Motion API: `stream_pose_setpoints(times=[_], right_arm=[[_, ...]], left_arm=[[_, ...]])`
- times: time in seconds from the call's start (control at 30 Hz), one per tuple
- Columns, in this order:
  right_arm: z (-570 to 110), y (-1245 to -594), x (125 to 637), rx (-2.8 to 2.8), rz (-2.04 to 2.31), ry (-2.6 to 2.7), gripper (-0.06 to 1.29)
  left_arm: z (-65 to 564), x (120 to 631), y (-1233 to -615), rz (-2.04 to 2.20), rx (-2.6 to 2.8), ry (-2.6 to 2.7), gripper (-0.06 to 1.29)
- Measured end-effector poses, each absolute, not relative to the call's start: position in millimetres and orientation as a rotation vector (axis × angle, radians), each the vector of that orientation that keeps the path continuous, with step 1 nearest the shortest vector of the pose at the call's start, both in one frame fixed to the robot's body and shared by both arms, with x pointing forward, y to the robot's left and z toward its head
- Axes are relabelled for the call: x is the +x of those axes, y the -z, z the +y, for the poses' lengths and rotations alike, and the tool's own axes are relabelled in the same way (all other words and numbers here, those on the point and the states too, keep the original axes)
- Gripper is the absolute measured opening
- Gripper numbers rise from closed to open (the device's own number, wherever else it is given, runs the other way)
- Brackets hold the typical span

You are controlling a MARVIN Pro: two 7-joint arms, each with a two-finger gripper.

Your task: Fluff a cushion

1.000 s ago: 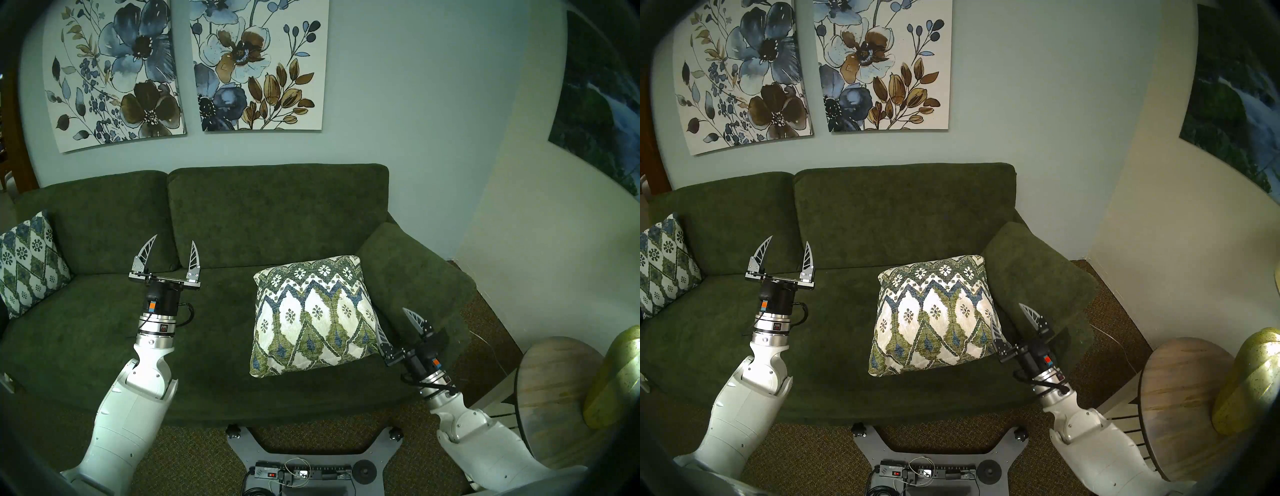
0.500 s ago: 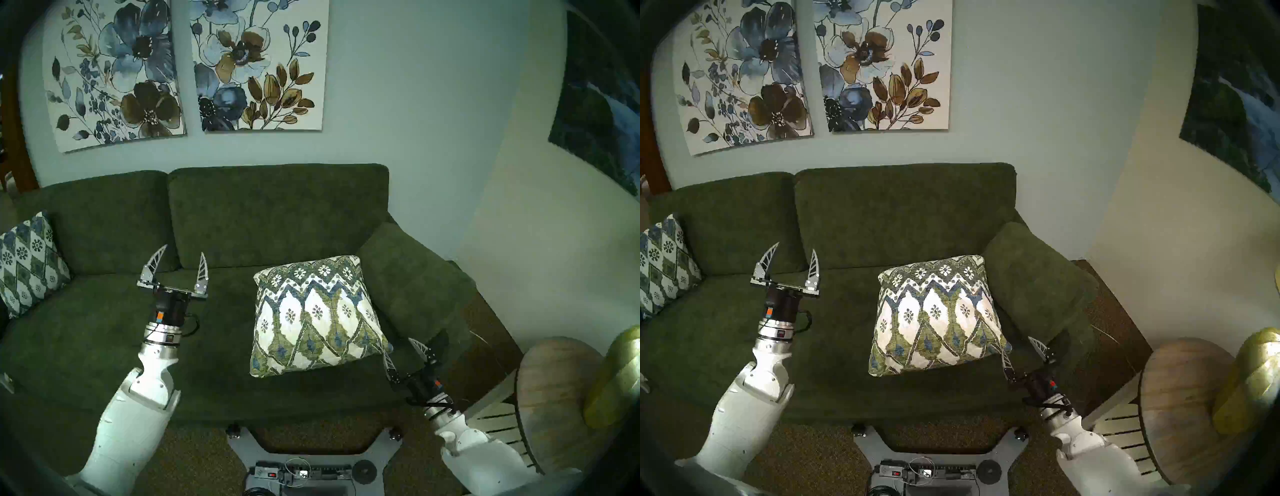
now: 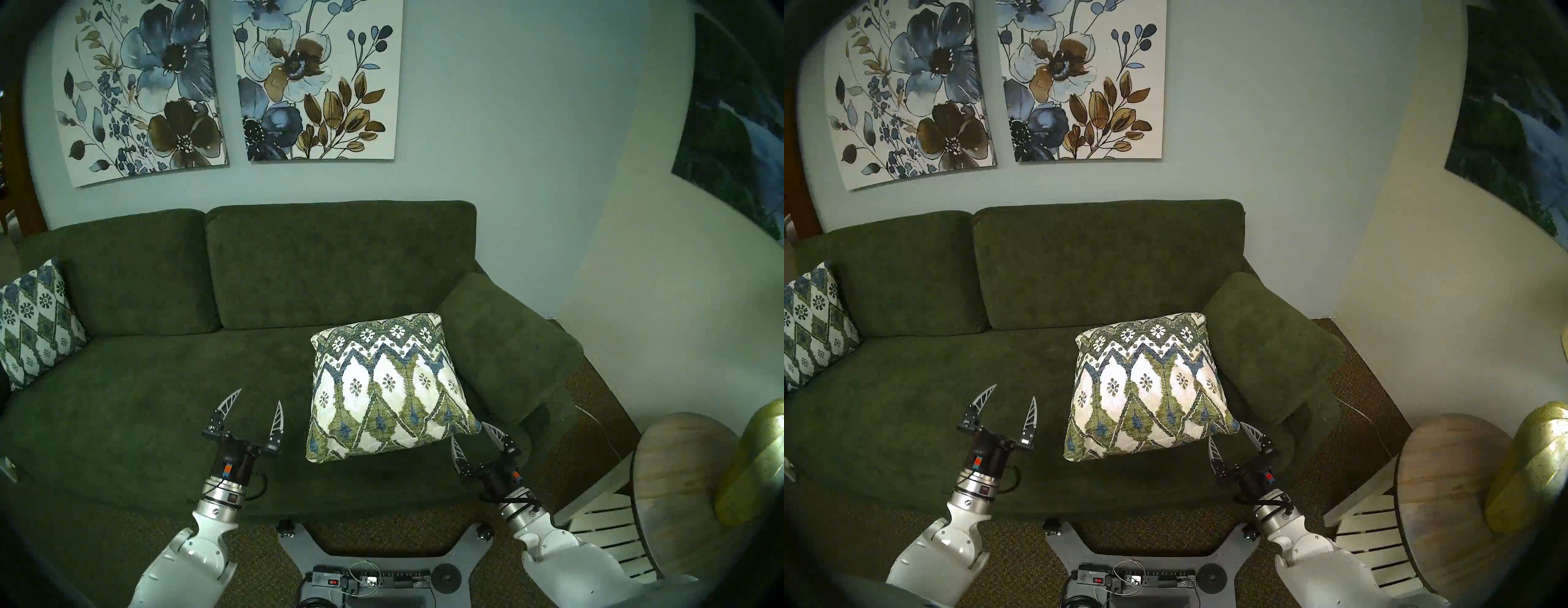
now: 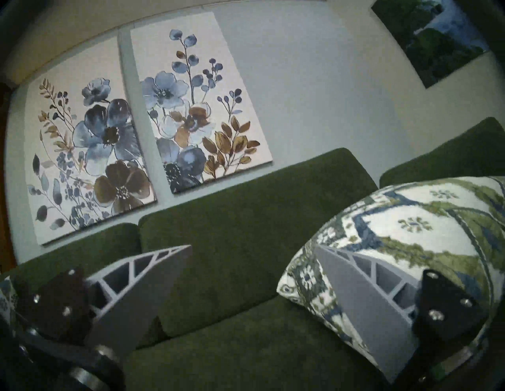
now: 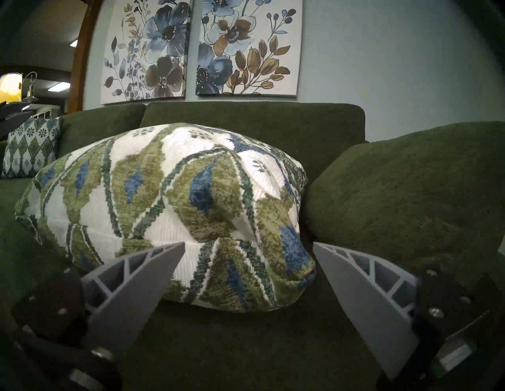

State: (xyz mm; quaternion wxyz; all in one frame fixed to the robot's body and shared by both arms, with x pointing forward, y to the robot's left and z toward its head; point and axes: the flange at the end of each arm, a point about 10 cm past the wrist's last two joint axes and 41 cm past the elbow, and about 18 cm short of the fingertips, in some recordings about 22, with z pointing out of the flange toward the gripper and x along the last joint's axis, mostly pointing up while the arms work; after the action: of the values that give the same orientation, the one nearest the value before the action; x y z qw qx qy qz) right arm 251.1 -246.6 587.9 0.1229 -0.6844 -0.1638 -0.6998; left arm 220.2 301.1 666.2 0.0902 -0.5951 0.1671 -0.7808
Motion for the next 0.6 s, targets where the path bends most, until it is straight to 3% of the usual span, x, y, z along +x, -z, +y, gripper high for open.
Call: stream_pose_setpoints(times=[0.37,0.6], right_arm=[[-253.7,-592.4,268.4,-1.986,-0.432,2.073,1.22],[-257.2,-593.8,276.9,-1.977,-0.409,2.080,1.22]], left_arm=[[275.7,185.7,-682.7,0.562,-1.773,2.383,1.21],[252.8,160.0,-646.3,0.597,-1.972,2.302,1.21]])
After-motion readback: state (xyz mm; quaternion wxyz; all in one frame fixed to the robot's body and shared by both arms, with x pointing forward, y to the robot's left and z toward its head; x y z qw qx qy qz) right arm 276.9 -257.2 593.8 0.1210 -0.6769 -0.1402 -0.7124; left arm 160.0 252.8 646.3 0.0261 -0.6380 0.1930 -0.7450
